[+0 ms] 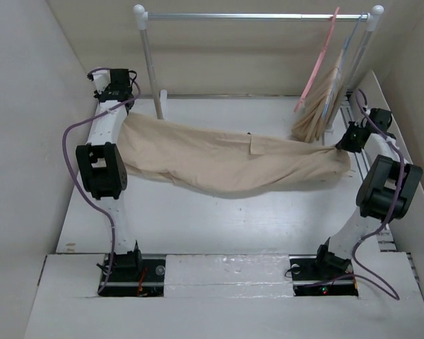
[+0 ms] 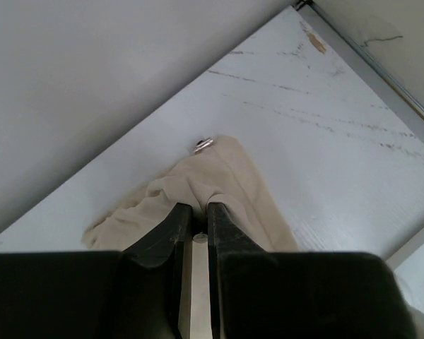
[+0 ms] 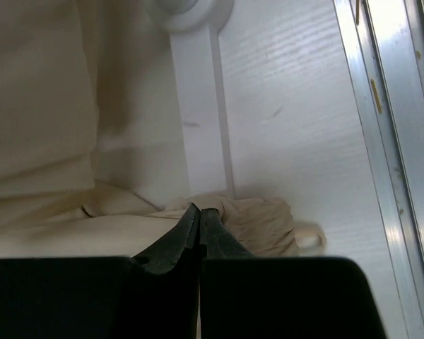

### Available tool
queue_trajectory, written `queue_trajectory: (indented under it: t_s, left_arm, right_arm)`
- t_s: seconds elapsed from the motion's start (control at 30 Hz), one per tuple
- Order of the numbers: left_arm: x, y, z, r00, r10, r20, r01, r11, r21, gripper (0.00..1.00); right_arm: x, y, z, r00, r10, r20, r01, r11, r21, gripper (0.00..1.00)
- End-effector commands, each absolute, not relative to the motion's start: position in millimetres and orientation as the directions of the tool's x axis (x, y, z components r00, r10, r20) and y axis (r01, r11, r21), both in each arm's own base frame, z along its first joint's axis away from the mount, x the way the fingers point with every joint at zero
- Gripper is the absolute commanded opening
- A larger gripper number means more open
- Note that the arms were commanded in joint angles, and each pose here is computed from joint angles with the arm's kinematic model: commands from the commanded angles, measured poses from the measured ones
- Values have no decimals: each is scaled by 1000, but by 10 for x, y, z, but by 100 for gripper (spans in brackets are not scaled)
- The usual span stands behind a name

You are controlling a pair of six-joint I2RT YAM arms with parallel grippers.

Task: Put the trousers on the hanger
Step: Fold the trousers at the center of the board.

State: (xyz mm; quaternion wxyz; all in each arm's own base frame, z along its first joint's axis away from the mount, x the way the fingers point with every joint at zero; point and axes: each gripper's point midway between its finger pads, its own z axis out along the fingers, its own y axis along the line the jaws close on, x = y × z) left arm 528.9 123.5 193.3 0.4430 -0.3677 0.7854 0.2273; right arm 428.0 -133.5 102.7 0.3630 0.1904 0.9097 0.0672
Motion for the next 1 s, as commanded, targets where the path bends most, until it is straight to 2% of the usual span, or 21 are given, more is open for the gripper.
queue_trajectory:
  t_s: [0.0,0.07,0.1,0.13,0.17,0.2,0.23,0.3,0.33,0.37,0.4,0.43,0.47,0.53,0.57,0.6,0.63,0.7,0.73,0.83,0.97]
  left_arm:
    - [5546,1373,2150,-273,-355,-894,-777,630,-12,2]
    - [5726,1359,2101,-275,-348,-896,-760,649,-19,12]
    - [5787,1326,2053,-284,-351,-892,-744,667,-26,20]
    - [5824,1316,2000,-296,-347,-890,-735,677,-20,37]
    - [5816,1316,1941,-309,-350,-884,-737,676,-10,45]
    - [5795,1309,1906,-319,-354,-880,-737,676,-5,59]
    - [5762,1301,1884,-327,-358,-875,-737,676,-2,83]
    - [5604,1304,1948,-333,-372,-866,-752,659,6,95]
    - [5543,1284,1989,-331,-380,-864,-750,662,-4,98]
    - [5398,1256,2096,-326,-389,-862,-747,664,-18,99]
    - [5322,1220,2129,-304,-420,-855,-754,655,-53,98]
    - [5148,1170,1917,-348,-443,-826,-752,658,-36,96]
    - [5005,1172,2120,-297,-468,-832,-751,653,-99,94]
    - [4808,1104,2014,-261,-560,-786,-743,637,-207,84]
    - [4588,1065,1870,-253,-595,-763,-736,630,-247,82]
    - [4505,1081,1785,-241,-646,-725,-725,616,-308,80]
    - [4380,1061,1620,-228,-710,-666,-704,592,-391,69]
    - [4316,1093,1484,-219,-750,-624,-704,564,-432,66]
    - [4299,1124,1439,-214,-763,-610,-710,550,-439,61]
    - [4384,1173,1326,-236,-760,-606,-712,560,-424,61]
    - [4582,1173,1135,-283,-772,-569,-718,564,-408,63]
  right_arm:
    - [4741,-1491,1242,-580,352,-735,261,934,243,0]
    - [4860,-1492,1260,-582,341,-738,256,939,231,0]
    - [4902,-1444,1241,-588,346,-732,249,938,243,4]
    - [4928,-1418,1173,-596,356,-720,243,934,261,11]
    - [4961,-1407,1197,-590,357,-725,233,934,270,24]
    - [4969,-1388,1216,-590,358,-724,224,934,279,65]
    - [4981,-1296,1270,-592,346,-728,190,937,292,80]
    - [4909,-1232,1346,-596,333,-730,163,941,296,99]
    - [4873,-1142,1398,-597,319,-736,138,945,297,100]
    - [4803,-1113,1648,-558,303,-772,121,951,285,100]
    - [4681,-999,1585,-569,296,-767,109,952,286,100]
    - [4597,-927,1634,-561,289,-776,100,954,283,100]
    - [4480,-811,1869,-523,272,-808,74,959,275,98]
    - [4227,-569,1698,-537,282,-795,60,953,298,80]
    - [4104,-469,1897,-489,269,-830,37,957,289,65]
    - [4033,-384,1897,-479,280,-832,33,953,302,25]
    - [3864,-185,1850,-487,266,-832,-12,951,310,10]
    - [3717,11,1754,-522,226,-823,-71,949,306,6]
    - [3628,145,1675,-545,194,-816,-123,944,307,6]
    - [3388,437,1579,-599,101,-794,-234,927,294,14]
    - [3126,580,1474,-608,19,-794,-310,915,259,14]
